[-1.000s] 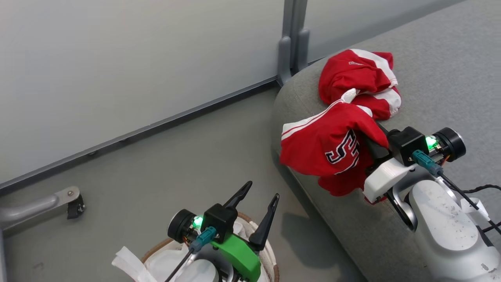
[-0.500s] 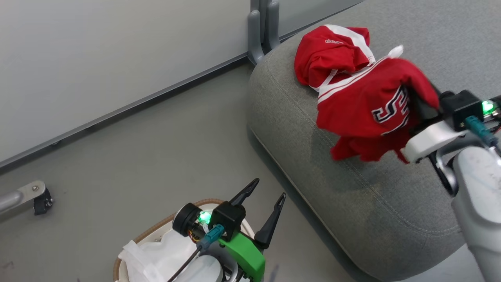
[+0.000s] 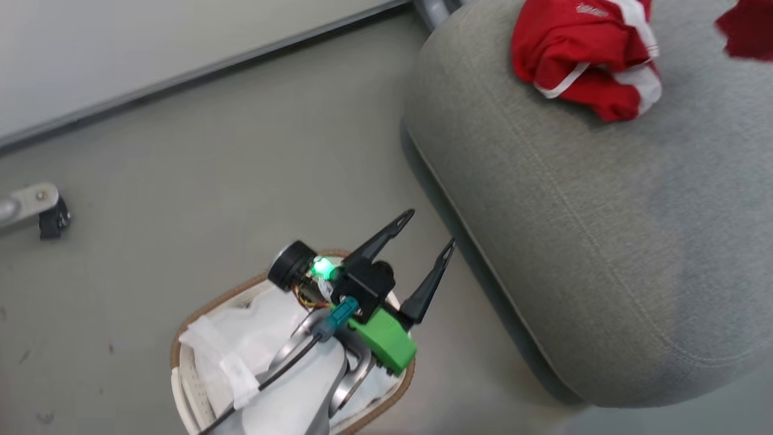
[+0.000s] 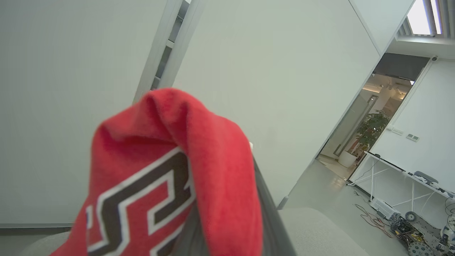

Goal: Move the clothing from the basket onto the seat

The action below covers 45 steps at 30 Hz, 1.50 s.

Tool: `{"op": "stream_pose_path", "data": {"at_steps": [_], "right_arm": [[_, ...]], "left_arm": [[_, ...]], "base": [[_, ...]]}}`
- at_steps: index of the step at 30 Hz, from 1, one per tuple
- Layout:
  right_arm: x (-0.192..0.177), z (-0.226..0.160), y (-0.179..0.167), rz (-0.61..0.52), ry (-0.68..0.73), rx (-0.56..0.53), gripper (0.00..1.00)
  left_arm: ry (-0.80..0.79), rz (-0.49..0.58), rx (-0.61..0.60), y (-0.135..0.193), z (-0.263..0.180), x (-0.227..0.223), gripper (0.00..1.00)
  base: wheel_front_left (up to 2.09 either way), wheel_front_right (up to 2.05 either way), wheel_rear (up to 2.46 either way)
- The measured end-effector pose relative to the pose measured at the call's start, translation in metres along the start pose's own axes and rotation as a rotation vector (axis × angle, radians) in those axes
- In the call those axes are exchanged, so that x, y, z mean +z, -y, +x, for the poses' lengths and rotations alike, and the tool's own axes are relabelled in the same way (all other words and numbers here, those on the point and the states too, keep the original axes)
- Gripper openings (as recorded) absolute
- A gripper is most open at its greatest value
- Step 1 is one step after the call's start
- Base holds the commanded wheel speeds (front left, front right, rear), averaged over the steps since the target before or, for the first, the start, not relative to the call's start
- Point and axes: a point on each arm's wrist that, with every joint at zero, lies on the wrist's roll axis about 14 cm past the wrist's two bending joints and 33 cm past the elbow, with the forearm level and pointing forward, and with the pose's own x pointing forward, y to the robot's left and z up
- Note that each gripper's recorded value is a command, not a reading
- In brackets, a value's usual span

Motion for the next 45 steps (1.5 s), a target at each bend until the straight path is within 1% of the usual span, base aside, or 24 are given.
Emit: {"op": "stream_pose_path", "data": {"at_steps": [3, 4, 7, 10, 13, 15, 19, 20, 22, 23, 24, 25, 26, 27, 30, 32, 35, 39, 45], "right_arm": [[-0.005, 0.026, 0.008, 0.01, -0.002, -0.043, 0.0], [-0.013, 0.033, 0.008, 0.002, -0.018, -0.048, 0.0], [-0.041, 0.048, -0.007, -0.026, -0.078, -0.029, 0.0], [-0.076, 0.057, -0.031, -0.028, -0.152, -0.001, 0.0], [-0.117, 0.056, -0.052, -0.011, -0.238, 0.005, 0.0], [-0.146, 0.052, -0.072, 0.006, -0.297, 0.02, 0.0], [-0.199, 0.03, -0.114, 0.022, -0.419, 0.08, 0.0], [-0.208, 0.025, -0.12, 0.02, -0.438, 0.09, 0.0], [-0.221, 0.017, -0.127, 0.024, -0.469, 0.096, 0.11], [-0.225, 0.015, -0.128, 0.025, -0.477, 0.097, 0.3], [-0.229, 0.011, -0.129, 0.027, -0.487, 0.096, 0.37], [-0.231, 0.008, -0.13, 0.029, -0.494, 0.095, 0.47], [-0.232, 0.005, -0.129, 0.032, -0.498, 0.092, 0.63], [-0.231, 0.004, -0.129, 0.034, -0.496, 0.09, 1.0], [-0.226, -0.006, -0.139, 0.047, -0.488, 0.121, 1.0], [-0.224, -0.02, -0.145, 0.042, -0.496, 0.155, 1.0], [-0.219, -0.039, -0.139, 0.029, -0.504, 0.176, 1.0], [-0.207, -0.061, -0.13, 0.04, -0.504, 0.186, 1.0], [-0.175, -0.076, -0.111, 0.063, -0.455, 0.176, 1.0]], "left_arm": [[0.012, -0.003, 0.016, -0.016, 0.004, -0.002, 1.0], [0.014, -0.003, 0.021, -0.021, 0.005, -0.004, 1.0], [0.017, -0.009, 0.042, -0.037, 0.006, -0.01, 1.0], [0.013, -0.026, 0.079, -0.056, 0.005, -0.02, 1.0], [-0.006, -0.042, 0.104, -0.07, 0.002, -0.035, 1.0], [-0.02, -0.063, 0.118, -0.076, 0.0, -0.046, 1.0], [-0.05, -0.095, 0.145, -0.086, -0.007, -0.067, 1.0], [-0.055, -0.101, 0.15, -0.088, -0.008, -0.07, 1.0], [-0.067, -0.11, 0.164, -0.092, -0.012, -0.077, 1.0], [-0.071, -0.112, 0.168, -0.094, -0.013, -0.079, 1.0], [-0.074, -0.113, 0.171, -0.095, -0.014, -0.081, 1.0], [-0.076, -0.113, 0.173, -0.096, -0.014, -0.082, 1.0], [-0.075, -0.112, 0.174, -0.097, -0.014, -0.081, 1.0], [-0.074, -0.111, 0.174, -0.097, -0.014, -0.081, 1.0], [-0.069, -0.104, 0.171, -0.095, -0.013, -0.076, 1.0], [-0.068, -0.11, 0.175, -0.091, -0.015, -0.073, 1.0], [-0.062, -0.108, 0.174, -0.085, -0.017, -0.065, 1.0], [-0.04, -0.101, 0.201, -0.083, -0.022, -0.048, 1.0], [-0.002, -0.095, 0.255, -0.077, -0.036, -0.021, 1.0]], "base": [[0.0, 0.0, 0.0], [0.0, 0.0, 0.0], [0.0, 0.0, 0.0], [0.0, 0.0, 0.0], [0.0, 0.0, 0.0], [0.0, 0.0, 0.0], [0.0, 0.0, 0.0], [0.0, 0.0, 0.0], [0.0, 0.0, 0.0], [0.0, 0.0, 0.0], [0.0, 0.0, 0.0], [0.0, 0.0, 0.0], [0.0, 0.0, 0.0], [0.0, 0.0, 0.0], [0.0, 0.0, 0.0], [0.0, 0.0, 0.0], [0.0, 0.0, 0.0], [0.0, 0.0, 0.0], [0.0, 0.0, 0.0]]}}
